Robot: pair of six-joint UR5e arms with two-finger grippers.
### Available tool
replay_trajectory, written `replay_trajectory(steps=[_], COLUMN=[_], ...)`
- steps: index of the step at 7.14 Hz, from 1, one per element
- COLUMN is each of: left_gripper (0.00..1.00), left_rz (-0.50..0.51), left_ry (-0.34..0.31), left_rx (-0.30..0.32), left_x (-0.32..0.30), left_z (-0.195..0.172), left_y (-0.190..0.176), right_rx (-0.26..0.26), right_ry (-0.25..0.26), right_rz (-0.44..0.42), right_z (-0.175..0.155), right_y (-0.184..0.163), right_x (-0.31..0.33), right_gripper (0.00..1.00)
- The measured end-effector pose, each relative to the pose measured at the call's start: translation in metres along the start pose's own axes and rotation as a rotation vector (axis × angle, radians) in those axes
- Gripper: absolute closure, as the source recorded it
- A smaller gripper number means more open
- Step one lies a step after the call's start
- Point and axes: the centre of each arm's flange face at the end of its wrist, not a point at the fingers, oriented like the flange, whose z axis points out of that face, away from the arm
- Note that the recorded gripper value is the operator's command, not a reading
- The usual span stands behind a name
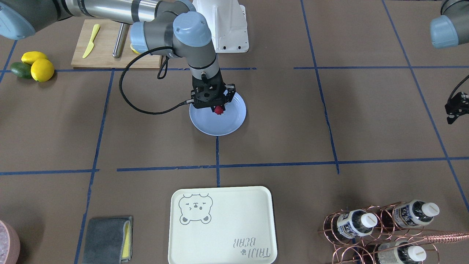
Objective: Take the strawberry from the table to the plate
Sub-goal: 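Carry the strawberry with the right gripper over the plate while the left arm withdraws, then lower the strawberry onto the plate and open the right gripper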
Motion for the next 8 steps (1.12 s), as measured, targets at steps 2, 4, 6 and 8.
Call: replay_trajectory(steps=[2,4,6,8], left_gripper=[0.0,0.0,0.0,0.0], left_rz=[0.003,0.003,0.002,0.001], left_ry=[0.003,0.004,0.004,0.003], left_rx=[-0.015,-0.018,-0.018,-0.017], left_x=[-0.012,-0.014,-0.015,-0.015], left_z=[0.007,0.01,0.01,0.01], left_y=[0.002,0.002,0.002,0.003], right_rx=[-0.01,-0.023,-0.028,-0.029], right_ry=[0.03,0.058,0.067,0.067], right_rz=[-0.01,-0.009,-0.007,-0.005], right_z=[0.019,0.035,0.04,0.041], right_y=[0.013,0.017,0.017,0.016], right_x=[-0.003,0.002,0.004,0.005], right_gripper=[1.0,0.96,0.0,0.0])
